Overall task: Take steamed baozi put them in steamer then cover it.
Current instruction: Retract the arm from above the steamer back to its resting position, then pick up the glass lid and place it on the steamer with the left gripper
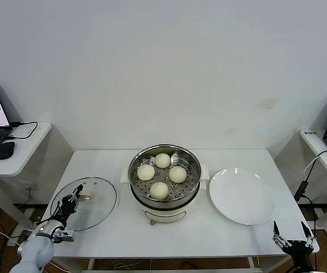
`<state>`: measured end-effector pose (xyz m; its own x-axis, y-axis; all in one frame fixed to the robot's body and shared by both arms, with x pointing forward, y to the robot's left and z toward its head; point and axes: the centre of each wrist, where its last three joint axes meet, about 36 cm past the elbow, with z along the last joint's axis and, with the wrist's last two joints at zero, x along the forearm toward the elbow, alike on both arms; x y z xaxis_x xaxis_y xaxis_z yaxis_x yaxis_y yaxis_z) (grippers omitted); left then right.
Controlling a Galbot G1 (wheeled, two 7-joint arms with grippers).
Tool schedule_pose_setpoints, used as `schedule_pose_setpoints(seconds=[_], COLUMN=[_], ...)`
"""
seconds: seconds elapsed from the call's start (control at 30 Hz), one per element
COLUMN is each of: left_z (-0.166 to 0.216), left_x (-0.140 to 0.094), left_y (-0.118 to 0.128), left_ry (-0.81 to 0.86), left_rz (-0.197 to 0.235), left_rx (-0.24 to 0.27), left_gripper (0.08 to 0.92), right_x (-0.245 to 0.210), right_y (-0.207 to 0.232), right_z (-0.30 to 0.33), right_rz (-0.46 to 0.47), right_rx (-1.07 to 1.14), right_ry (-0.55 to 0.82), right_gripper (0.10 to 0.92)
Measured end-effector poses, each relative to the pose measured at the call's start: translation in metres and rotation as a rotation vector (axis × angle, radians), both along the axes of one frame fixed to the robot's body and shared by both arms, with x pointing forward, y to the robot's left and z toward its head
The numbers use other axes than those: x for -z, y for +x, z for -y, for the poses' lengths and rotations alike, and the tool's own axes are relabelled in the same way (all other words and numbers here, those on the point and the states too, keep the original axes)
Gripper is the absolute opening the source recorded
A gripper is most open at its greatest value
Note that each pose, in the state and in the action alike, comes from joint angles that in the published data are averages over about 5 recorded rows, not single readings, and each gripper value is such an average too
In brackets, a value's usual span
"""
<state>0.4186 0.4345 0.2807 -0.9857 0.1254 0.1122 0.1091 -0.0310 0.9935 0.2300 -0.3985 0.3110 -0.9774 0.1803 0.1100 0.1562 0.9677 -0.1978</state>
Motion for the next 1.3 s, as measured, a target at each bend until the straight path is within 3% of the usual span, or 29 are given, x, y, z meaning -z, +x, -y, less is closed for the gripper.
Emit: schedule_pose_setpoints(seconds=[0.37,0.6,0.9,1.3], left_z=[0.023,0.060,0.117,0.206], left_x=[-0.066,-0.121,-0.177,-0.197], left_y=[-0.025,-0.036,-0.037,-0.015], left_ry=[-0.017,-0.062,-0.142,-0.207], left_rz=[0.088,0.120,0.141,0.082], left_rx=[-0.126,-0.161,-0.121,-0.058], left_gripper=[0.146,0.146,0.146,0.146], right_x=[-0.006,-0.007,-0.003,0.005], right_y=[0.002,0.004,0.011,0.023], right_z=[-0.014,-0.025,-0.041,-0.069], right_rz=[0.007,0.020,0.038,0.045], right_rx=[-0.054,-0.084,-0.104,-0.129], right_ry=[-0.008,-0.009,-0.014,-0.027], right_gripper=[0.823,0.823,0.823,0.823])
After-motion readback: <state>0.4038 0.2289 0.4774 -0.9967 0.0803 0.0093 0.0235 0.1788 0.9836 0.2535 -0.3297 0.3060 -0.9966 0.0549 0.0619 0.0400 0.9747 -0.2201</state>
